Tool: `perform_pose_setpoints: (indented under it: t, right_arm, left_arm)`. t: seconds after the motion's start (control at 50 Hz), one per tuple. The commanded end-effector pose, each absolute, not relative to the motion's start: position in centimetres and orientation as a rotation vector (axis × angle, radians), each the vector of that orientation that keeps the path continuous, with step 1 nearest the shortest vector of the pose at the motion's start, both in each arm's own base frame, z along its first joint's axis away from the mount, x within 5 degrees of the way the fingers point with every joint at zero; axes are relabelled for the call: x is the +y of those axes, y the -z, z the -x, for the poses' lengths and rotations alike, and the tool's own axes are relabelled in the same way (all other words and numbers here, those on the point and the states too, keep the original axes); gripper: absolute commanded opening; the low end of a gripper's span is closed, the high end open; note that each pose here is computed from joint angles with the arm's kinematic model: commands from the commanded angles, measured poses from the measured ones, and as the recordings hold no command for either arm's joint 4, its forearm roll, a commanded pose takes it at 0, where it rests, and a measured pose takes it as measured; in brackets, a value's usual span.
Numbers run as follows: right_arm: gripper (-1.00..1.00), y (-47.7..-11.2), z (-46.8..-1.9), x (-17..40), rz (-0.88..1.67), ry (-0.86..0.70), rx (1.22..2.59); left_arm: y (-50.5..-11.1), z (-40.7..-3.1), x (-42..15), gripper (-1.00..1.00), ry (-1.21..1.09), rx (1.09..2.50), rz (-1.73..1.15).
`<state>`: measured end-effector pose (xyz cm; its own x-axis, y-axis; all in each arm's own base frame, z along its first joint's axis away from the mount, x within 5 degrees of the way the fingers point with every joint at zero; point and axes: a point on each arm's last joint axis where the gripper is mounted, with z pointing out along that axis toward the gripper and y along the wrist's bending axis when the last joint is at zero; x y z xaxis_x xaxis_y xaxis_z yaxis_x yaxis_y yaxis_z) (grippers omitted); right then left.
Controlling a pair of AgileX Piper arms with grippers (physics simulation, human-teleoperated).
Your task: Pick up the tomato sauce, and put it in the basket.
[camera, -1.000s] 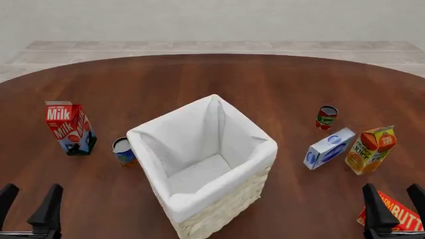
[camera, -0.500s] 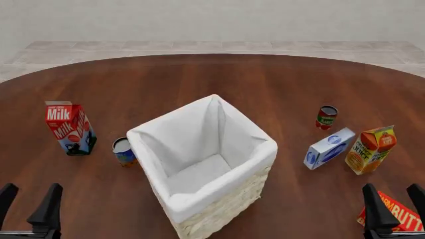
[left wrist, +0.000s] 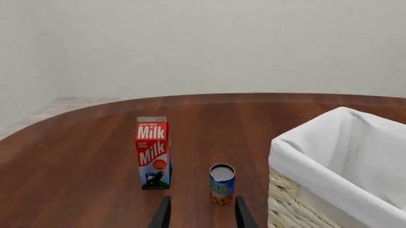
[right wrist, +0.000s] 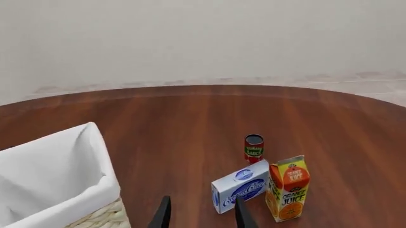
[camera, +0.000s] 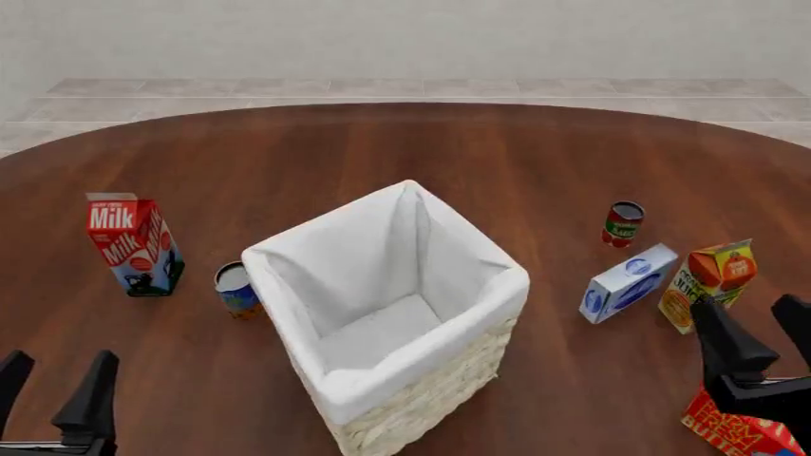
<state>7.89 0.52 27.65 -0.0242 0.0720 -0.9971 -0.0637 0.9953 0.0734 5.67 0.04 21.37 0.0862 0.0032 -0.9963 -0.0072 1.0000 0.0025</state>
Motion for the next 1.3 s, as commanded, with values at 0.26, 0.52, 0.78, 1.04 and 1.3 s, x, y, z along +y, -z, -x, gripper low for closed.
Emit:
perform_pose_setpoints:
  t: [0.26, 0.52, 0.78, 1.04, 1.3]
  right_arm:
    - [1.0, -37.4, -13.9, 2.1, 0.095, -0.141, 1.73]
    - [1.0, -41.4, -17.6, 2.6, 0.139, -0.099, 1.82]
    - [1.0, -43.7, -21.9, 1.6, 0.152, 0.007, 1.97]
    - [1.0, -42.7, -26.2, 0.8, 0.134, 0.039, 2.105]
    - [1.0, -40.9, -29.8, 0.1, 0.065, 0.028, 2.217]
  left_arm:
    - [-21.5, -5.6, 0.0, 1.0, -0.01, 1.483, 0.003]
    - [-21.7, -5.6, 0.0, 1.0, -0.009, 1.484, 0.003]
    - [-21.6, -5.6, 0.0, 1.0, -0.01, 1.483, 0.003]
    - [-21.5, -5.7, 0.0, 1.0, -0.01, 1.483, 0.003]
    - [-21.4, -5.7, 0.0, 1.0, -0.009, 1.483, 0.003]
